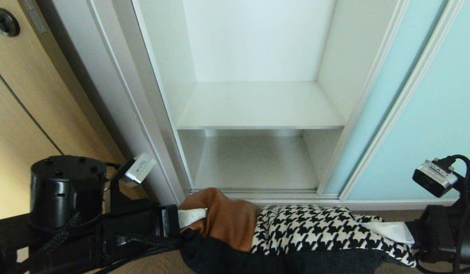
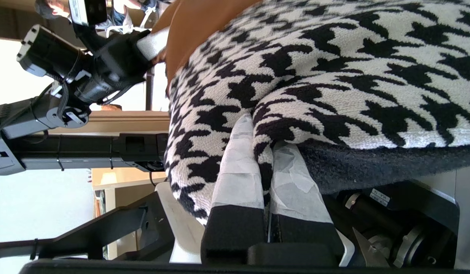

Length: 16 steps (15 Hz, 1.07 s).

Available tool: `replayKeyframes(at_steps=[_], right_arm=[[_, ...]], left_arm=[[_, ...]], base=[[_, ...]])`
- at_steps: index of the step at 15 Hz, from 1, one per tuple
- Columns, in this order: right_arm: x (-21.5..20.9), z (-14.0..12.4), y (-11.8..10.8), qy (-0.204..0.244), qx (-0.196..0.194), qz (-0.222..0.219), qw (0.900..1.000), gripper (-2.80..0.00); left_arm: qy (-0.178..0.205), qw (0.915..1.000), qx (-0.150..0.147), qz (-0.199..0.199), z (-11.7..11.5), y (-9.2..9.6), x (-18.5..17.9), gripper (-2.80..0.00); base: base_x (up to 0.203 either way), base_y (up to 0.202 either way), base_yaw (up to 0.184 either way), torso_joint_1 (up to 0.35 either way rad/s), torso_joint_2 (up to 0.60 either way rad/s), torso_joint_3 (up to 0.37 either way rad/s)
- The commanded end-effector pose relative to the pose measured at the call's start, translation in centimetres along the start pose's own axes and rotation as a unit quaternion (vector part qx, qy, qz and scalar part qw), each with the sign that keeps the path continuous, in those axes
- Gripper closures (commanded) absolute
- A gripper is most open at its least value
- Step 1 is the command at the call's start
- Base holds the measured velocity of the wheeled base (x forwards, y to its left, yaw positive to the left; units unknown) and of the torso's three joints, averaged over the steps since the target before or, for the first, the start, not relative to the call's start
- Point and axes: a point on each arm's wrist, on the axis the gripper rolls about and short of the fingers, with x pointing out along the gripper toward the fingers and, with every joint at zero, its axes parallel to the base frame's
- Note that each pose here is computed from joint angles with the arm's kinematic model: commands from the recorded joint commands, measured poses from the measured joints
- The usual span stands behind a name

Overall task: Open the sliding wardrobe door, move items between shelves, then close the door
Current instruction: Place the pillow on the lower shelf

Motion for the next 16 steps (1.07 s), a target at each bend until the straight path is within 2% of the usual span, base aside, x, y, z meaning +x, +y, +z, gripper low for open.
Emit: replayKeyframes(at_steps=[1,6,13,16], right_arm=[[0.3,0.1,0.0,0.007,0.001,0.003,1.000,0.00],[1.0,0.0,-0.1,0.016,0.002,-0.002,1.000,0.00],[1.8,0.7,-0.4,0.012,-0.001,-0.001,1.000,0.00],[2.2,1.1,-0.5,0.012,-0.001,-0.001,1.000,0.00]], left_arm=[[0.000,0.9999,-0.001,0.014,0.0,0.2,0.6,0.00],[0.015,0.9997,0.001,0.018,-0.8,0.4,0.7,0.00],[0.021,0.9995,-0.005,0.025,-0.8,0.6,1.6,0.00],[0.005,0.9999,-0.005,0.016,-0.4,0.6,2.4,0.00]], base=[[0.000,0.000,0.000,0.000,0.00,0.000],[0.000,0.000,0.000,0.000,0.00,-0.011],[0.000,0.000,0.000,0.002,0.00,-0.179],[0.000,0.000,0.000,0.004,0.00,-0.202]])
